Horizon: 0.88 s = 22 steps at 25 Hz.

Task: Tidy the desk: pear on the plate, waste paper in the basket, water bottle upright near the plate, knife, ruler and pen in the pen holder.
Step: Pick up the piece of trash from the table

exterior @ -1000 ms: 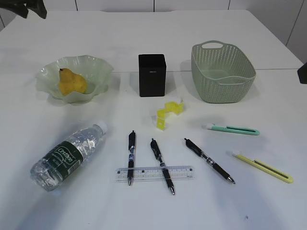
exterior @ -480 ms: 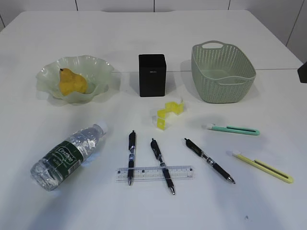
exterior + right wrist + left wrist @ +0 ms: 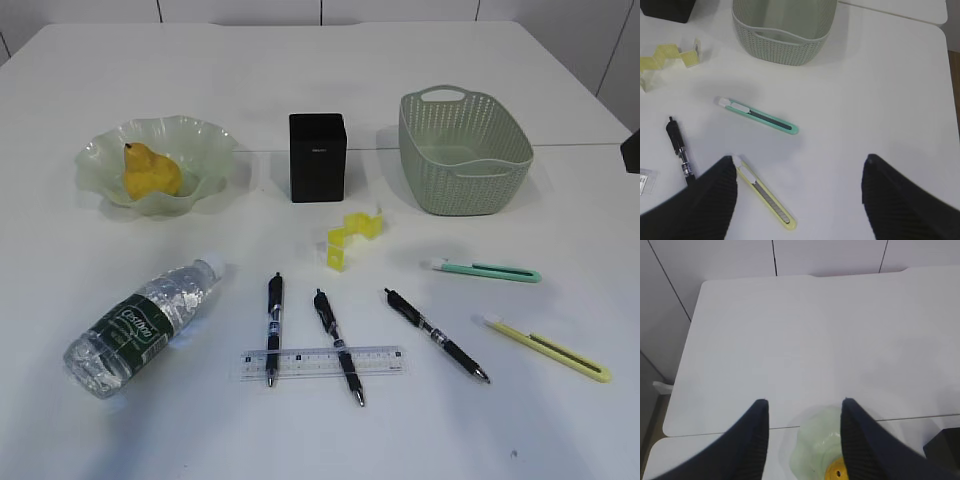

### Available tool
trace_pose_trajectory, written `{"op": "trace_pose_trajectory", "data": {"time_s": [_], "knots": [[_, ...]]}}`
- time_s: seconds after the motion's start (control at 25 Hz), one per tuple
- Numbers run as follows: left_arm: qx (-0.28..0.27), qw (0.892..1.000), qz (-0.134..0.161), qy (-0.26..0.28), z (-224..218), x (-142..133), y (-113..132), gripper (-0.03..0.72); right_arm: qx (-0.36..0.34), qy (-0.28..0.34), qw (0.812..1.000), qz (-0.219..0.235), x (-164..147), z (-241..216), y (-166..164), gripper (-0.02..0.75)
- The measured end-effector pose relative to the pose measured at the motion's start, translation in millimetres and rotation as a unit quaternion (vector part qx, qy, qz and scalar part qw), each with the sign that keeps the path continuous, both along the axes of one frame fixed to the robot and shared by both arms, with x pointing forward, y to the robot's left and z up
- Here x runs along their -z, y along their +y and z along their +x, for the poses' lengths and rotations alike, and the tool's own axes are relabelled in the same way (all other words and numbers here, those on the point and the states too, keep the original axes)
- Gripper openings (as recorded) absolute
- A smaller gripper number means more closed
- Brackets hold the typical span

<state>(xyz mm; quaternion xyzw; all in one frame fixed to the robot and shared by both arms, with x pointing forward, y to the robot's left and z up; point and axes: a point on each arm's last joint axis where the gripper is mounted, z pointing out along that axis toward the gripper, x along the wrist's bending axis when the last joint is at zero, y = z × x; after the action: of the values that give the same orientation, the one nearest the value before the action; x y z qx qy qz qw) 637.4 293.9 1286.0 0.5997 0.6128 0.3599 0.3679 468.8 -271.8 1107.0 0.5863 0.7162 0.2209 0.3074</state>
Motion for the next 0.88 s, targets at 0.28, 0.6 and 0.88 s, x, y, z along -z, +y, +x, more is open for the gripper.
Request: {"op": "trace_pose_trajectory", "data": {"time_s": [0.28, 0.6, 0.88], "knots": [[0.002, 1.0, 0.002, -0.012, -21.1, -16.3, 0.4, 0.327, 0.0, 0.0, 1.0, 0.0, 0.0, 0.0, 0.0, 0.576], [0.006, 1.0, 0.002, 0.006, -16.5, -8.2, -0.4, 0.31, 0.0, 0.0, 1.0, 0.0, 0.0, 0.0, 0.0, 0.575], [0.012, 0.993, -0.003, 0.113, 3.9, 44.3, -2.5, 0.307, 0.0, -0.001, 1.0, 0.0, -0.1, 0.1, 0.0, 0.576]]}}
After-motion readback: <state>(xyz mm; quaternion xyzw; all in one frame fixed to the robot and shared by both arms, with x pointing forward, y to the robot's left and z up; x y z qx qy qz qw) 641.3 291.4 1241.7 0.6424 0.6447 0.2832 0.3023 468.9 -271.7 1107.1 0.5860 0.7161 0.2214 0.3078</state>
